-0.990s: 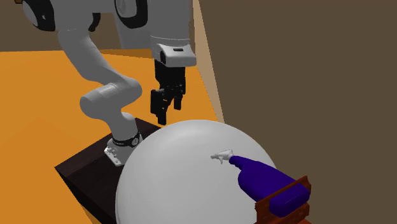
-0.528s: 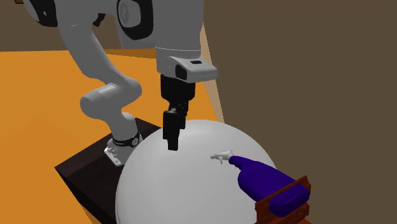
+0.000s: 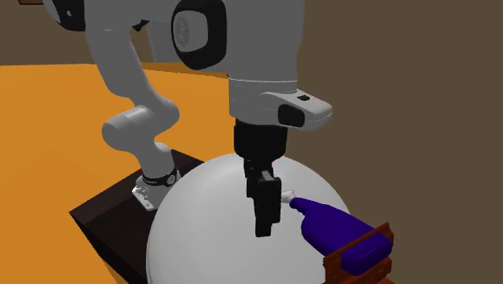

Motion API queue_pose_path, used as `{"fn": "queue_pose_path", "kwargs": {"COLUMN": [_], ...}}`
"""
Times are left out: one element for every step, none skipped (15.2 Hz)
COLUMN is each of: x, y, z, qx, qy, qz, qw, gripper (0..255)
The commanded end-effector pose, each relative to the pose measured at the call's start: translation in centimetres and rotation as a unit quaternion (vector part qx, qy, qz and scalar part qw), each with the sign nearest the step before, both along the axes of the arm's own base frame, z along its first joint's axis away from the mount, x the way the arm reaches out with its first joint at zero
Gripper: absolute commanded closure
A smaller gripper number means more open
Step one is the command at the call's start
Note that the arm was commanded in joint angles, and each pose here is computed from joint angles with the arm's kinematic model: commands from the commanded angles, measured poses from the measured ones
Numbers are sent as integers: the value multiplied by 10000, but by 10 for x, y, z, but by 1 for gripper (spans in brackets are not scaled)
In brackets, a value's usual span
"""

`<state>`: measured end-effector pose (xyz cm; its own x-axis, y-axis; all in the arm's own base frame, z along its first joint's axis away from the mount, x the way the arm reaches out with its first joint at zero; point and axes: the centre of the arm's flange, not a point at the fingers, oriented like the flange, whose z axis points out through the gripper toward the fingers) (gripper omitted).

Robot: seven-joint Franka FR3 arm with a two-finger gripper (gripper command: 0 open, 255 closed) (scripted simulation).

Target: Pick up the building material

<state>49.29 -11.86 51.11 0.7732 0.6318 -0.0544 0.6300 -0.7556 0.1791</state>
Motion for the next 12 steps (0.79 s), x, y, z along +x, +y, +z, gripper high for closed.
{"fn": "queue_pose_path", "kwargs": {"x": [23, 34, 45, 57, 68, 80, 91, 102, 112, 112, 112, 112], "y": [-4, -6, -8, -10, -11, -11, -11, -11, -11, -11, -11, -11], "z": [-3, -4, -4, -5, -5, -5, -5, -6, -6, -11, -16, -21], "qx": [-82, -119, -155, -192, -228, -264, -301, -337, -368, -368, -368, -368], "qy": [-48, -72, -95, -119, -142, -166, -189, -213, -233, -233, -233, -233], "qz": [363, 531, 698, 866, 1033, 1200, 1367, 1533, 1675, 1675, 1675, 1675], "qw": [9993, 9985, 9974, 9960, 9943, 9923, 9900, 9874, 9849, 9849, 9849, 9849], "gripper": [0, 0, 0, 0, 0, 0, 0, 0, 0, 0, 0, 0]}}
